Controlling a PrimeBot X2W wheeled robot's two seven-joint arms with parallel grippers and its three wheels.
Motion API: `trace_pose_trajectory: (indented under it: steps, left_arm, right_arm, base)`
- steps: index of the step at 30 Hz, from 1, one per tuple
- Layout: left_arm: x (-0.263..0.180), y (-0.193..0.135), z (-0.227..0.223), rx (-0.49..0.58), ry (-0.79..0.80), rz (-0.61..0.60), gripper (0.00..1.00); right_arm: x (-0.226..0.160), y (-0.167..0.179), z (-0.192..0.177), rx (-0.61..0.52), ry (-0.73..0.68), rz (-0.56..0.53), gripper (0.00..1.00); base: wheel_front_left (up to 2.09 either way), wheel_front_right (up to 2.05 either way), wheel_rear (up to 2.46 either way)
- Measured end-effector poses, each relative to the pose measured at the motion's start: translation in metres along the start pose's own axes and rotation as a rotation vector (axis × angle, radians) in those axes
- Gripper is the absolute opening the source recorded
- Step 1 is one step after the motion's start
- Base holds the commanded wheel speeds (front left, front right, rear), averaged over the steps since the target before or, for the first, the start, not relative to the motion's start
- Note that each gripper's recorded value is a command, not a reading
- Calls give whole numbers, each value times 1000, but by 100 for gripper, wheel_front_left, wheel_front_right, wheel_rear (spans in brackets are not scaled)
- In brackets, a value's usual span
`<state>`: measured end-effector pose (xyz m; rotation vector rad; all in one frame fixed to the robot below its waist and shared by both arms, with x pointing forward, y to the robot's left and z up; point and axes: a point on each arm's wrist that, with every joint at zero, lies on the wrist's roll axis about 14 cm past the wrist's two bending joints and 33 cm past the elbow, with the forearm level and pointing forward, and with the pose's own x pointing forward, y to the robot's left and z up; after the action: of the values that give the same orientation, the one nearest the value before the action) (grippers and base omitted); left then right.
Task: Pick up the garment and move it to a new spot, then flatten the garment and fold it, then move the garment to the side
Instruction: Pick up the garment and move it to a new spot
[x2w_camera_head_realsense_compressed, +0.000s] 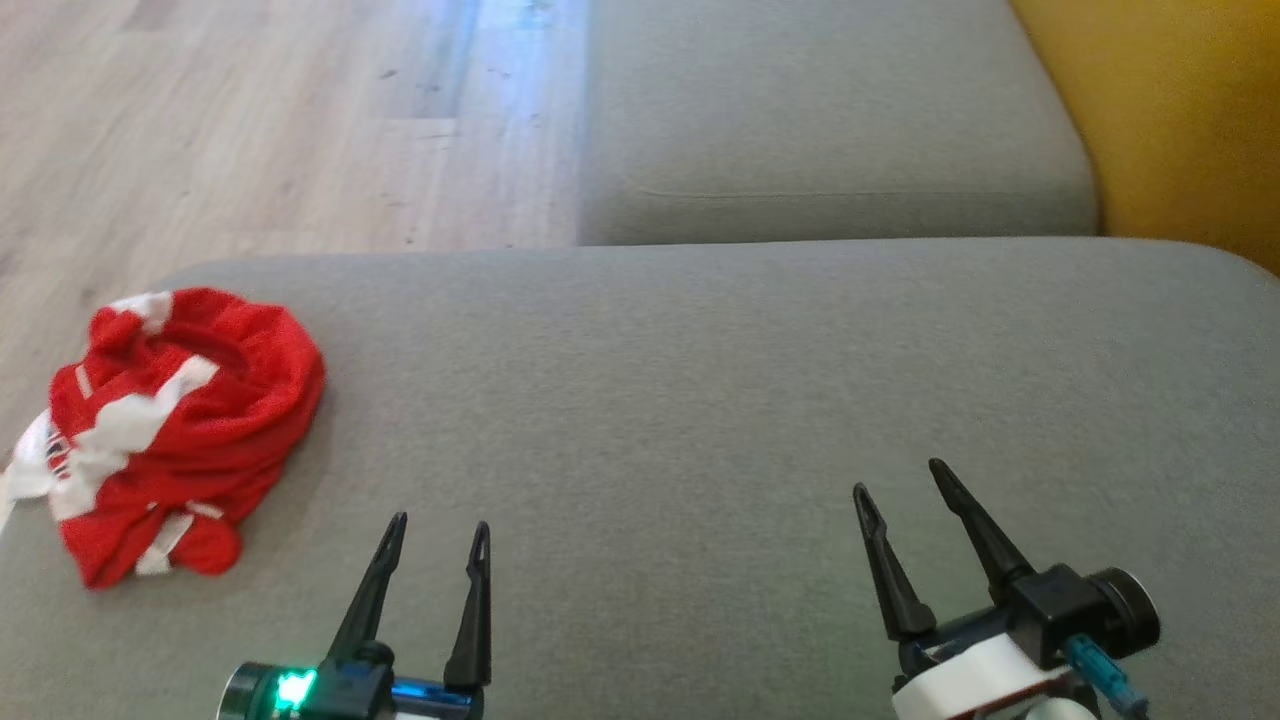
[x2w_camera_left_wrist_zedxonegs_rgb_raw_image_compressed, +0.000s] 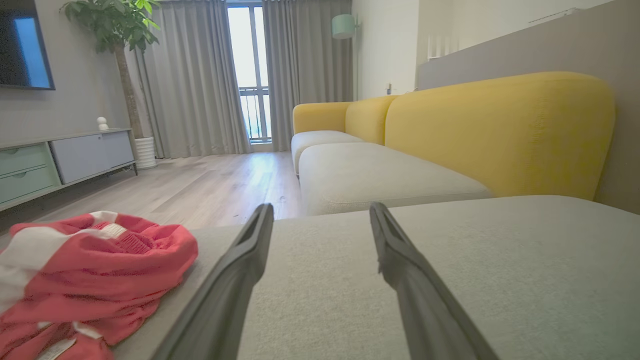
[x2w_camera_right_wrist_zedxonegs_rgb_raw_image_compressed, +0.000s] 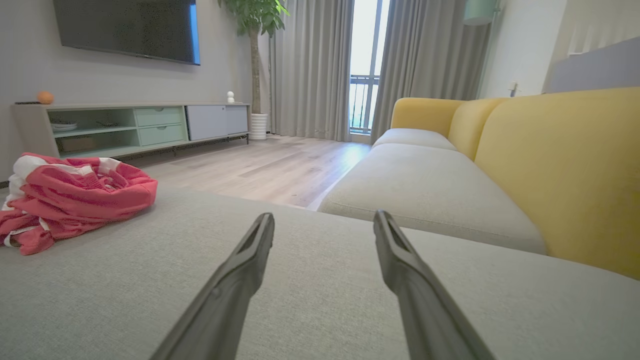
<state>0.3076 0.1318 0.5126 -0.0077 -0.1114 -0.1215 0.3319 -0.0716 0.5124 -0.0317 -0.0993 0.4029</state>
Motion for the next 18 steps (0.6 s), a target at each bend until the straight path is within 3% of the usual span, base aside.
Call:
trace_pose_trajectory:
  steps: [18]
  left_arm:
    - [-53,74,-4,3,12,290,100]
  right_arm:
    - [32,67,-7,16,23,238,100]
  base:
    - [0,0,0]
